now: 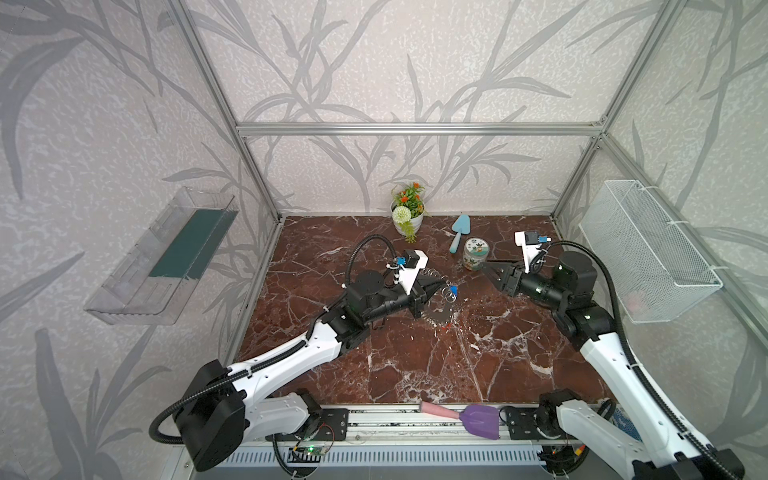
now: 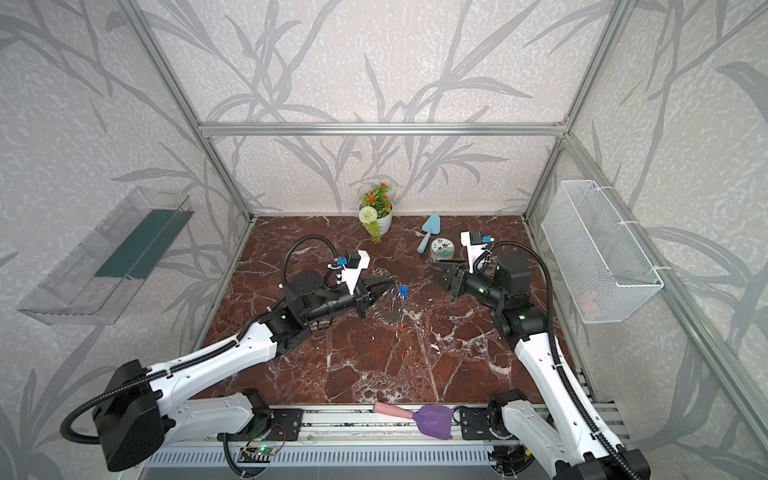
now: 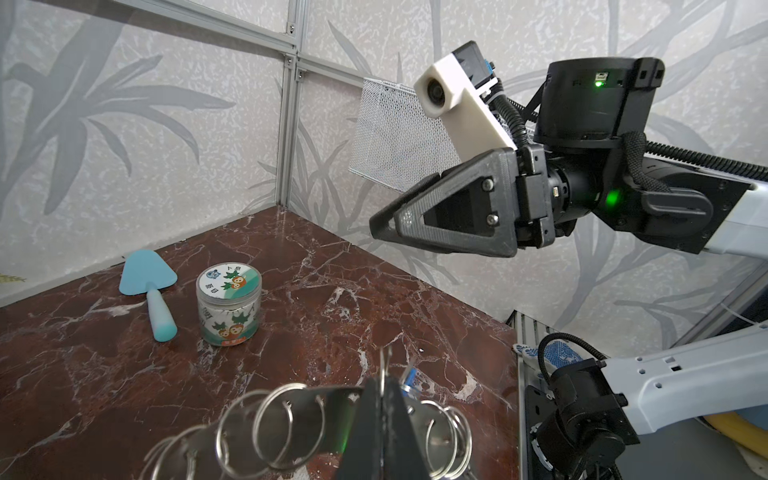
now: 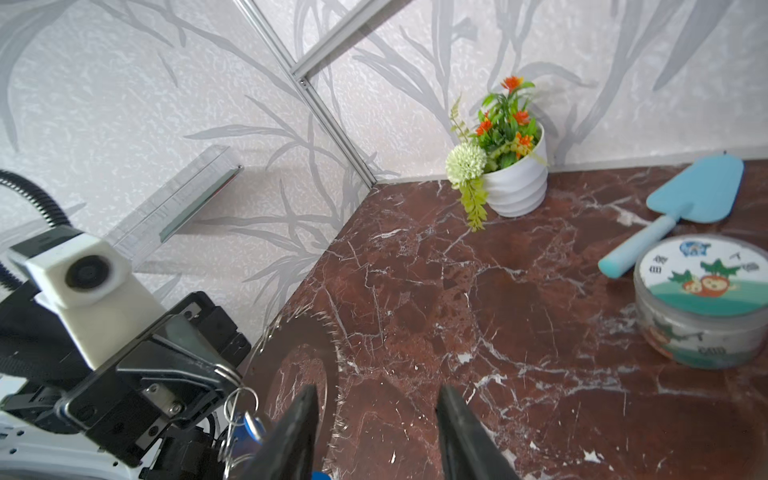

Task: Put the keys on the keyring
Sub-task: 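Open the right gripper and draw it back from the plate, then move the right gripper back toward the plate held by the left gripper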

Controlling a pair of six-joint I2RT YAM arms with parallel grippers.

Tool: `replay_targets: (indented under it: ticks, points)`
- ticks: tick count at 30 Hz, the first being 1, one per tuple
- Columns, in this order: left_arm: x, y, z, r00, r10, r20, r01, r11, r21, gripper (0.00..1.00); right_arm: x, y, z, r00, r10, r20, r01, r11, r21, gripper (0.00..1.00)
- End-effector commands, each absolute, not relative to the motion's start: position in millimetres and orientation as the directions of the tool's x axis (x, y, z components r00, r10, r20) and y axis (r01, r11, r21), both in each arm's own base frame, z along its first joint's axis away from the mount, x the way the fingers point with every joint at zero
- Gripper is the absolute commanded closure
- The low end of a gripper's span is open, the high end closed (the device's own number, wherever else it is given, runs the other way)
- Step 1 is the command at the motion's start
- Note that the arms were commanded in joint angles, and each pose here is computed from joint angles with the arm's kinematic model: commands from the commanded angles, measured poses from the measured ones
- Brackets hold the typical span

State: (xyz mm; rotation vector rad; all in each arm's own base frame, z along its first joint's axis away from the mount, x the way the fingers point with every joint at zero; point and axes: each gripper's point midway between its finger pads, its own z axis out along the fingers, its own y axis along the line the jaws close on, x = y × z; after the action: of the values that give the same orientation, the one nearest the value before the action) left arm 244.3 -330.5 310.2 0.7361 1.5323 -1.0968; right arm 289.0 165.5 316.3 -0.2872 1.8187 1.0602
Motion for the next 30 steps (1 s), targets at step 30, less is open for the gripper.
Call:
replay_targets:
  ticks: [30]
  points:
    - [248.3, -326.1, 374.0, -0.285, -0.066, -0.956, 0.956, 0.051, -0.288, 1.00, 252.0, 235.9, 361.9, -0.359, 0.270, -0.893, -0.885, 0.207, 0.418, 0.47]
